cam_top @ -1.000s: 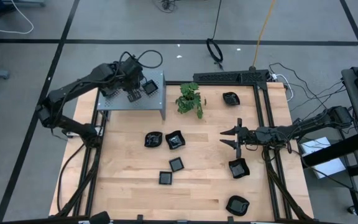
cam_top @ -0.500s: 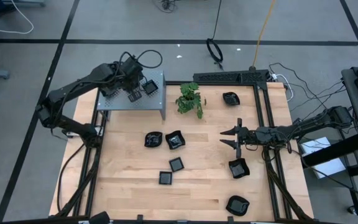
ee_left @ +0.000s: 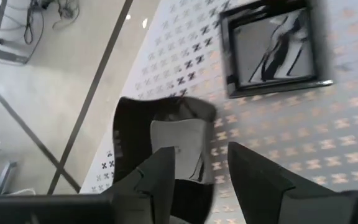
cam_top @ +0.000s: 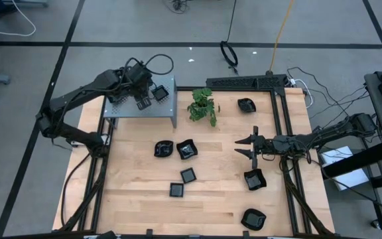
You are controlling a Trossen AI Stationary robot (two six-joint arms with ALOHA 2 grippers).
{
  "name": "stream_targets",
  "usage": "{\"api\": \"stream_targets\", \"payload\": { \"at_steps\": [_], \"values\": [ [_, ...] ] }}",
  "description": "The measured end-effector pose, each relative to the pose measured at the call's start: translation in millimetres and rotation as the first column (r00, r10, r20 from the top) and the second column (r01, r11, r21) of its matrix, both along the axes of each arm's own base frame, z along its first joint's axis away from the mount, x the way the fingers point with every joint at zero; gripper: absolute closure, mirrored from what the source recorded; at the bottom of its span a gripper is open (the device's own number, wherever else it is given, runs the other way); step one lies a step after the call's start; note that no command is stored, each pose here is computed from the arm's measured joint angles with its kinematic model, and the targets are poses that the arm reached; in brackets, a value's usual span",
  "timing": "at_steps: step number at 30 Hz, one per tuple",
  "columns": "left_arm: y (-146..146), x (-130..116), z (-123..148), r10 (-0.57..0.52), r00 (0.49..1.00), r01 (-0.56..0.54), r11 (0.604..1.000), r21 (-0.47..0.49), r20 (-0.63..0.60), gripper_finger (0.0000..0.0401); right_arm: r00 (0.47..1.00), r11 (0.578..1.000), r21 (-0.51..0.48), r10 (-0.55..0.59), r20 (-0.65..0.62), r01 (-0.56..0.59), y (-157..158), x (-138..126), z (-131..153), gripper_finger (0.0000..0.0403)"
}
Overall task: Pick & Place Mini shaped plates
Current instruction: Stack the black leaf plate on top of the black leaf plate on the shelf
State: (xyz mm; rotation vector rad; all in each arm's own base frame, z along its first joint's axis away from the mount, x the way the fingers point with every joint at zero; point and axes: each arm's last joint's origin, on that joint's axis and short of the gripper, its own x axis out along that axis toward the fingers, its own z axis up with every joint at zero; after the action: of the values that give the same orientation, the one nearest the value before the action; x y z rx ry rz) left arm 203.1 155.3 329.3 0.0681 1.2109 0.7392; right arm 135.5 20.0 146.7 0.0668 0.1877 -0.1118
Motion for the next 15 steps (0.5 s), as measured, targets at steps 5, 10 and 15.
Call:
{"api": "stream_targets", "payload": {
  "at_steps": [5,10,15],
  "values": [
    [-18,10,3,-0.020,0.998,0.020,1.000,-0.009,0.053,0.0247,1.000,1.000,0.000,0.000,0.000,0.000,0,0,0,0.0257],
    [-40,23,2,-0.052,0.987,0.068,0.992,-0.107,0.152,0.0247,1.000,1.000,0.000,0.000,-0.001,0.000,0,0,0,0.0257],
    [-67,35,0,-0.044,0.965,0.116,0.956,-0.269,0.260,0.0247,1.000,1.000,0.000,0.000,0.000,0.000,0,0,0,0.0258]
  ]
}}
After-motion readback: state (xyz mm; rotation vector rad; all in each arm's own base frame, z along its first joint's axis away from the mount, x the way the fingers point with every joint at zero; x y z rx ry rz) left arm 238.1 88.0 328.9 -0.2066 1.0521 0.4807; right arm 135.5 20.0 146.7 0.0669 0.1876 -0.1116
